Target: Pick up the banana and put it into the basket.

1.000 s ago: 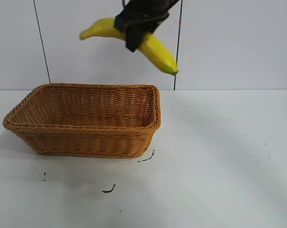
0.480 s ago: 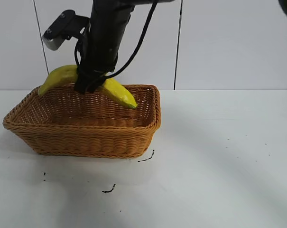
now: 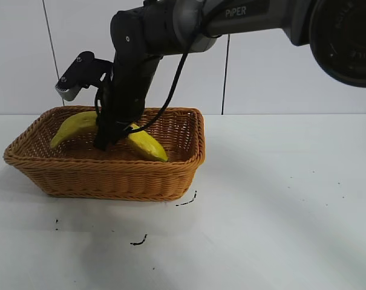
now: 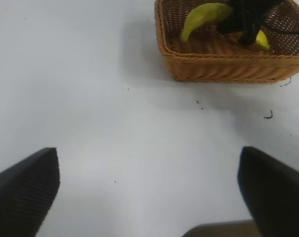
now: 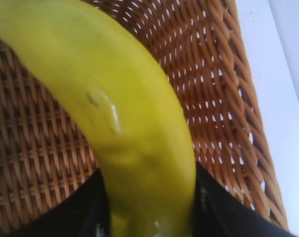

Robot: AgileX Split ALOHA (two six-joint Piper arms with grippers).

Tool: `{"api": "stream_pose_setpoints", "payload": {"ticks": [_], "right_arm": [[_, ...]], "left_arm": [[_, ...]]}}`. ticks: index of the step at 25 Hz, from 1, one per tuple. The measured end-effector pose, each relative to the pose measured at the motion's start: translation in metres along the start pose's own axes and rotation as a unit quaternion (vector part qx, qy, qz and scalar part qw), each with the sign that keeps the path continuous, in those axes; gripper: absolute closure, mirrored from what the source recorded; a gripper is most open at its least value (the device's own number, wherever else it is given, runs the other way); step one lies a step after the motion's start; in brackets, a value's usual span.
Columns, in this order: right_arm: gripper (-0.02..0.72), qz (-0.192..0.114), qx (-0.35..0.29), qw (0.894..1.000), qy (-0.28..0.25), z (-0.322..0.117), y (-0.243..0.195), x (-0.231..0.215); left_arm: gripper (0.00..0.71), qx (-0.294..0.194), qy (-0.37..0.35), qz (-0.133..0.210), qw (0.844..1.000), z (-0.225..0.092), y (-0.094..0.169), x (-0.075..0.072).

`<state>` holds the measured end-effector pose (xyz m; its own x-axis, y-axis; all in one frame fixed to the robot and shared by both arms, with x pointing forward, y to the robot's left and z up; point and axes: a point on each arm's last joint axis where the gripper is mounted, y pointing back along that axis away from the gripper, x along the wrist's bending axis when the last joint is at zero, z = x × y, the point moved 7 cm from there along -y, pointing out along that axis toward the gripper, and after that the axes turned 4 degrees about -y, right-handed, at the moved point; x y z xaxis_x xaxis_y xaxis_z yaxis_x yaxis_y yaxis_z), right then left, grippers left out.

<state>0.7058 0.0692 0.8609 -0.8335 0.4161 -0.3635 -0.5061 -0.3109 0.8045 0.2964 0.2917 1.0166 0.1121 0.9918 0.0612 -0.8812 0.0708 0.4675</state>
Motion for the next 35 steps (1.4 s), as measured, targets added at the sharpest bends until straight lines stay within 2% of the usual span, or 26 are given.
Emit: {"api": "stream_pose_setpoints", "payload": {"ticks": [3,7,8,11,14,16,18,22,26,30,35], "right_arm": [[0.374,0.002,-0.001,1.0,-0.002,0.0,0.0,0.001],[0.135,0.001,-0.003,1.0,-0.005,0.001,0.0,0.0],[0.097,0.001,-0.003,1.0,-0.007,0.001,0.0,0.0],[0.055,0.001,-0.002,0.999,-0.032,0.003,0.007,-0.002],[0.048,0.001,0.005,0.995,-0.104,0.009,0.03,-0.008],[0.048,0.0,0.011,0.987,-0.163,0.012,0.051,-0.015],[0.048,-0.001,0.016,0.974,-0.225,0.013,0.073,-0.024],[0.048,0.008,0.032,0.953,-0.302,0.0,0.091,-0.044],[0.048,0.001,0.065,0.931,-0.358,-0.039,0.091,-0.08],[0.048,-0.025,0.092,0.906,-0.411,-0.089,0.096,-0.128],[0.048,-0.063,0.116,0.87,-0.475,-0.16,0.109,-0.184]], "left_arm": [[0.015,0.0,0.0,0.0,1.0,0.0,0.0,0.0],[0.015,0.0,0.0,0.0,1.0,0.0,0.0,0.0],[0.015,0.0,0.0,0.0,1.0,0.0,0.0,0.0],[0.015,0.0,0.0,0.0,1.0,0.0,0.0,0.0],[0.015,0.0,0.0,0.0,1.0,0.0,0.0,0.0],[0.015,0.0,0.0,0.0,1.0,0.0,0.0,0.0],[0.015,0.0,0.0,0.0,1.0,0.0,0.0,0.0],[0.015,0.0,0.0,0.0,1.0,0.0,0.0,0.0],[0.015,0.0,0.0,0.0,1.0,0.0,0.0,0.0],[0.015,0.0,0.0,0.0,1.0,0.0,0.0,0.0],[0.015,0.0,0.0,0.0,1.0,0.0,0.0,0.0]]}}
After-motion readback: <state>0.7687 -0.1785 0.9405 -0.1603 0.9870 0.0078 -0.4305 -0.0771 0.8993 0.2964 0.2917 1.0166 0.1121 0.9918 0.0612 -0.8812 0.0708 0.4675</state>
